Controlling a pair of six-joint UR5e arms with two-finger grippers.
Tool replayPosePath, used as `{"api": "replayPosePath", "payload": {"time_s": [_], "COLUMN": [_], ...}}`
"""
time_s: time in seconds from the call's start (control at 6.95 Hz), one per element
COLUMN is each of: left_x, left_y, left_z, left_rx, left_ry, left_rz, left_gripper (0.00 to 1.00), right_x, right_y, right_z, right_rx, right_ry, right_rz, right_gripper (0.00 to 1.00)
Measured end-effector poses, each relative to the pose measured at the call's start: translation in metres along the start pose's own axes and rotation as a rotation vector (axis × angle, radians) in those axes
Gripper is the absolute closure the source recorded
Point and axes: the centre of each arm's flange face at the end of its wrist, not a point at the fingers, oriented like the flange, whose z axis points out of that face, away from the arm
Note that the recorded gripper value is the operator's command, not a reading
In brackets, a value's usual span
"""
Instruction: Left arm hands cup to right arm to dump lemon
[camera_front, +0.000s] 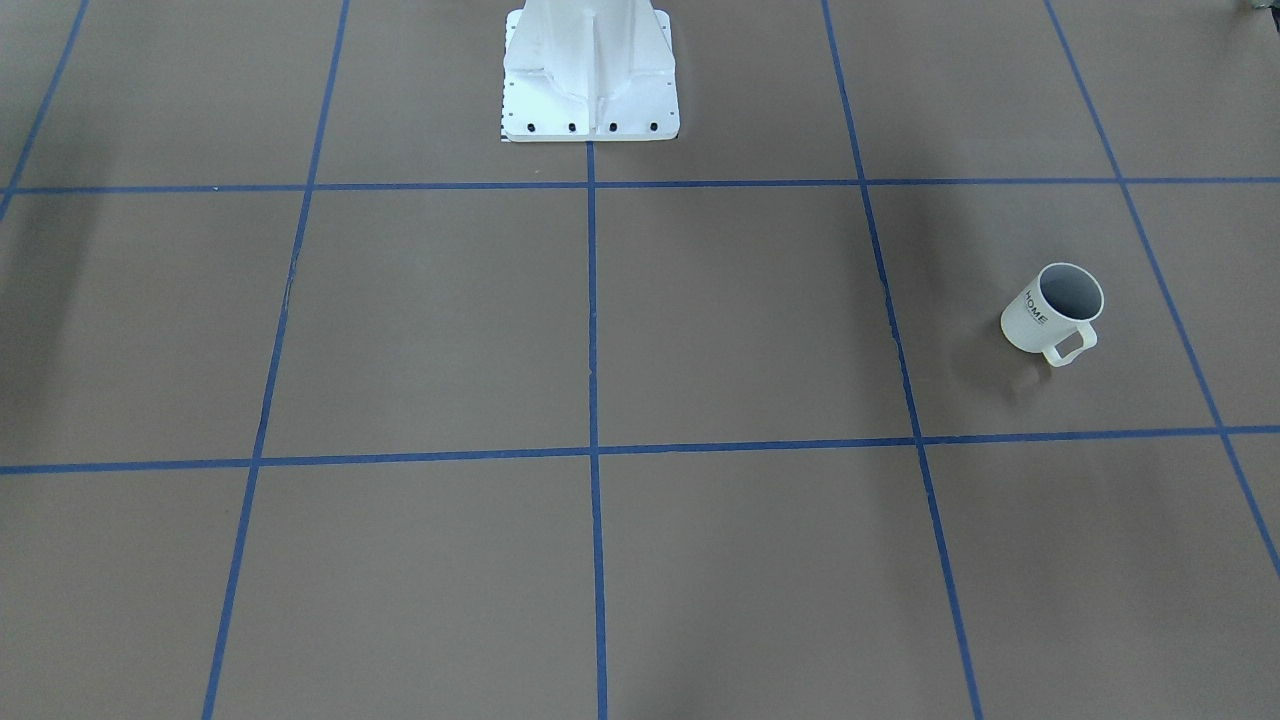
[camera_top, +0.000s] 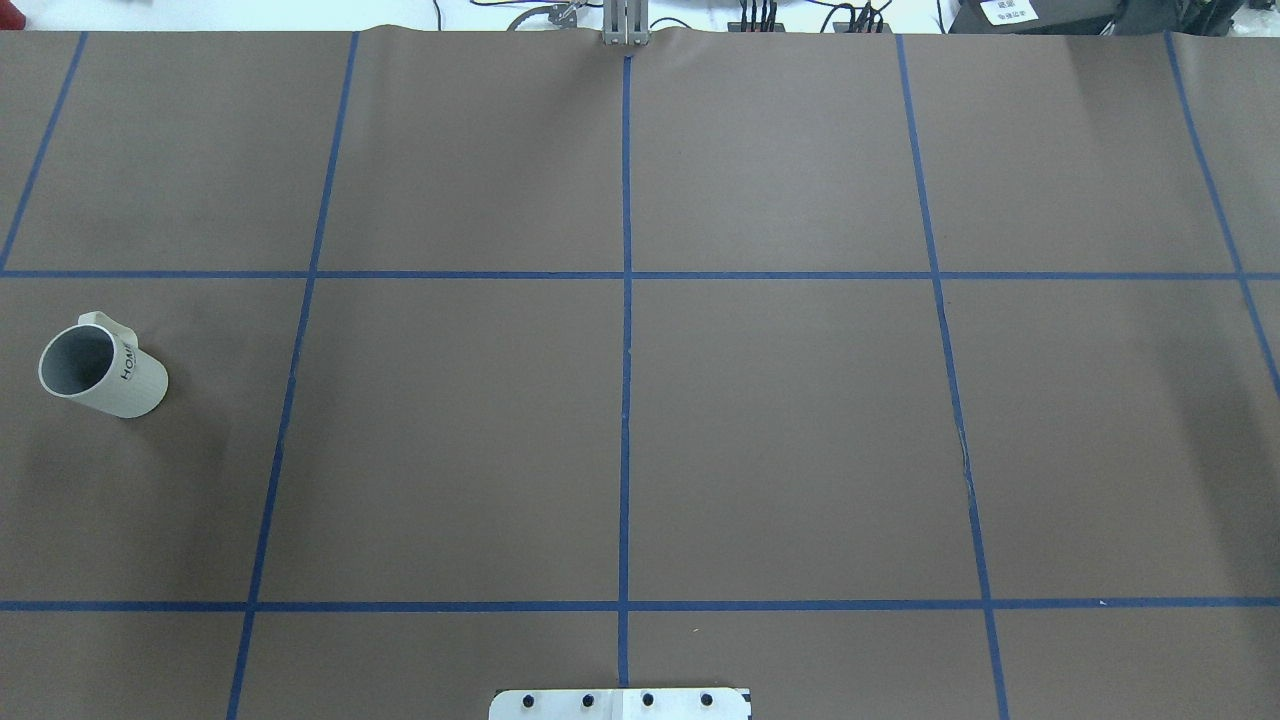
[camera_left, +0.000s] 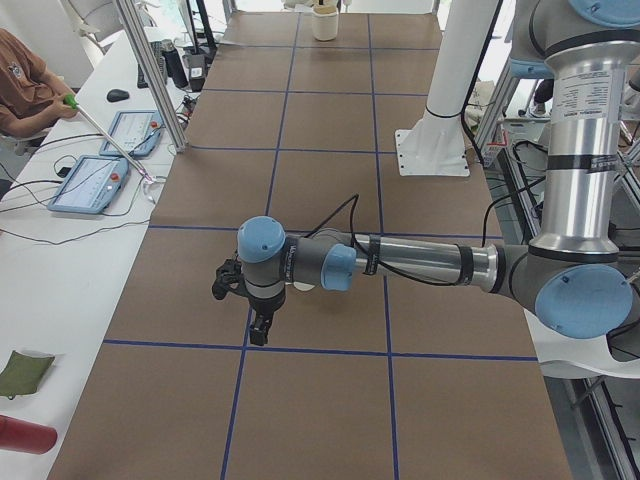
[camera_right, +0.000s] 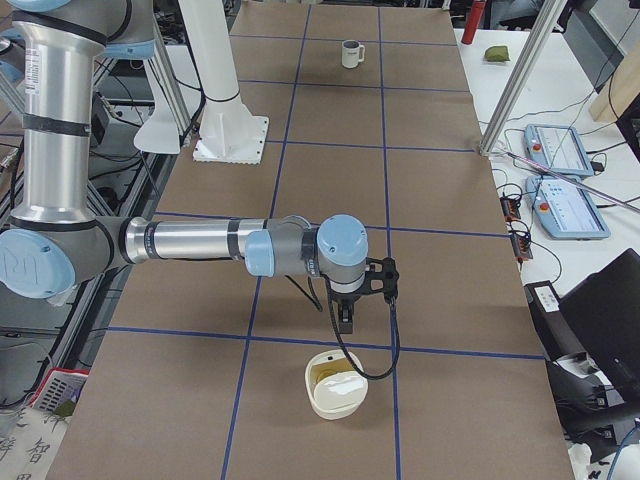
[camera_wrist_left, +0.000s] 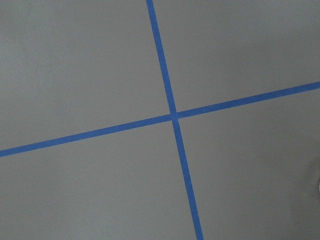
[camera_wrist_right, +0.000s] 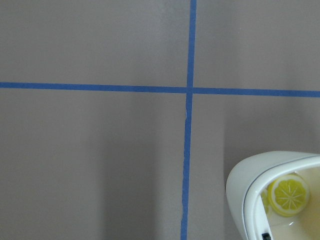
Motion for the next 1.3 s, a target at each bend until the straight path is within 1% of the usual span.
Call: {"api": "replayPosePath", "payload": {"time_s": [0.14, 0.29, 0.43, 0.58, 1.3], "left_x": [0.000, -0.001, -0.001, -0.001, 0.001], "left_y": [0.002, 0.005, 0.006, 0.006, 0.005], "left_z": [0.000, 0.001, 0.001, 0.001, -0.001], "left_rx": [-0.004, -0.006, -0.007, -0.005, -0.004], "left_ry": [0.000, 0.001, 0.001, 0.001, 0.002], "left_rz": [-0.003, -0.006, -0.006, -0.004, -0.003], "left_gripper": [0.00, 0.00, 0.00, 0.00, 0.00], "right_x": [-0.001, 0.000, 0.003, 0.007, 0.014], "right_y": [0.000, 0.001, 0.001, 0.003, 0.007], "right_z": [0.000, 0.000, 0.001, 0.002, 0.007], "right_rx": [-0.012, -0.017, -0.021, -0.024, -0.031], "right_ry": [0.005, 0.021, 0.044, 0.055, 0.051], "right_rz": [0.002, -0.009, -0.034, -0.056, -0.056], "right_gripper": [0.00, 0.00, 0.00, 0.00, 0.00]}}
